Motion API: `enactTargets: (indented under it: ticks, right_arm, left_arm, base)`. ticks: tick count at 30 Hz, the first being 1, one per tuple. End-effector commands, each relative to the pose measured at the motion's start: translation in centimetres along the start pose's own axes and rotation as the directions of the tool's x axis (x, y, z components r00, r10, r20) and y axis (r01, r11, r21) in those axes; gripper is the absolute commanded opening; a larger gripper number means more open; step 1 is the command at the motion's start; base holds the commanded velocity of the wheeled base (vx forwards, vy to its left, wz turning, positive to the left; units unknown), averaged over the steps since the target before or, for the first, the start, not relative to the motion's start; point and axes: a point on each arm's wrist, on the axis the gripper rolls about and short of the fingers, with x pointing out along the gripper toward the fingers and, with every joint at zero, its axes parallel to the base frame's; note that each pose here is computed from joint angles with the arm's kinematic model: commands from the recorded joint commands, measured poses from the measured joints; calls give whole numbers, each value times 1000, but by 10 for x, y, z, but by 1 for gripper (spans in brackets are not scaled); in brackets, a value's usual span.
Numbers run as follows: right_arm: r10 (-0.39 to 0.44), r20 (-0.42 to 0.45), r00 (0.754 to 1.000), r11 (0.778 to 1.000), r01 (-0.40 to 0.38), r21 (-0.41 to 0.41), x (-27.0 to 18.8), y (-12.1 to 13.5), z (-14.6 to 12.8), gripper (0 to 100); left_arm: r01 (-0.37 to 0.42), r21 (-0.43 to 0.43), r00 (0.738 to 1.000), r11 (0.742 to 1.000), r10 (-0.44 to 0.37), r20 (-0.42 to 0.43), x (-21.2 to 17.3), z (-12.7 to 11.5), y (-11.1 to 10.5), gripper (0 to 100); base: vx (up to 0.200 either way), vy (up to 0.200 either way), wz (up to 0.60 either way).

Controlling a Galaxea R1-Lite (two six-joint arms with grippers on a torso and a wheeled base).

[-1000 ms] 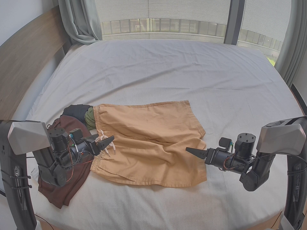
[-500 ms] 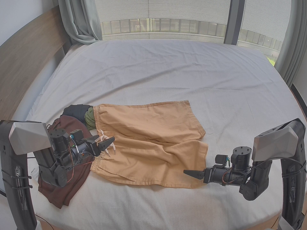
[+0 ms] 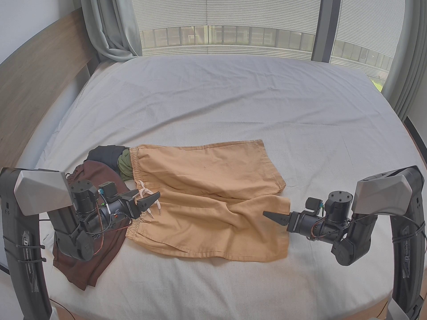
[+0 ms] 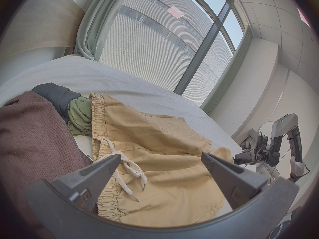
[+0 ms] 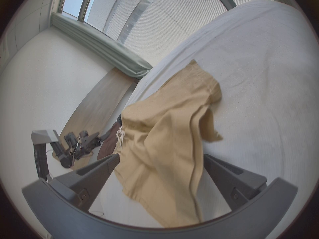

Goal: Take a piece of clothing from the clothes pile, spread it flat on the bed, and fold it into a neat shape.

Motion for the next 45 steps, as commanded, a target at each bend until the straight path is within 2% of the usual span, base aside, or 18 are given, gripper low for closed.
enactTargets:
  ticks: [1, 12, 21, 31, 32, 40, 45]
  right_arm:
    - [0, 31, 1000, 1000, 0, -4, 10, -7, 4, 100]
    - [-23, 95, 995, 1000, 24, -12, 16, -17, 16, 100]
    - [-38, 154, 987, 999, 35, 22, 18, -20, 28, 100]
    - [-41, 166, 985, 999, 37, 24, 24, -24, 28, 100]
    - [-58, 181, 982, 998, 54, 26, 25, -24, 29, 0]
    - [-82, 194, 978, 996, 77, 34, 28, -32, 26, 0]
    - [-109, 231, 967, 994, 104, 32, 27, -42, 33, 0]
  left_arm:
    - [-1, -2, 1000, 1000, 1, -3, 0, -1, 1, 100]
    - [0, -2, 1000, 1000, 0, -3, 0, -1, 0, 100]
    - [0, 0, 1000, 1000, 0, -3, 0, -1, 0, 100]
    - [3, 0, 1000, 1000, -3, -4, 1, -2, -1, 100]
    - [3, 0, 1000, 1000, -3, -4, 1, -2, -1, 100]
    - [3, 0, 1000, 1000, -3, -4, 1, -2, -1, 100]
    - [3, -2, 1000, 1000, -3, -10, 1, -4, -1, 100]
  base:
    - [0, 0, 0]
    - [0, 0, 0]
    - [0, 0, 0]
    - [0, 0, 0]
    - [0, 0, 0]
    - [0, 0, 0]
    - [0, 0, 0]
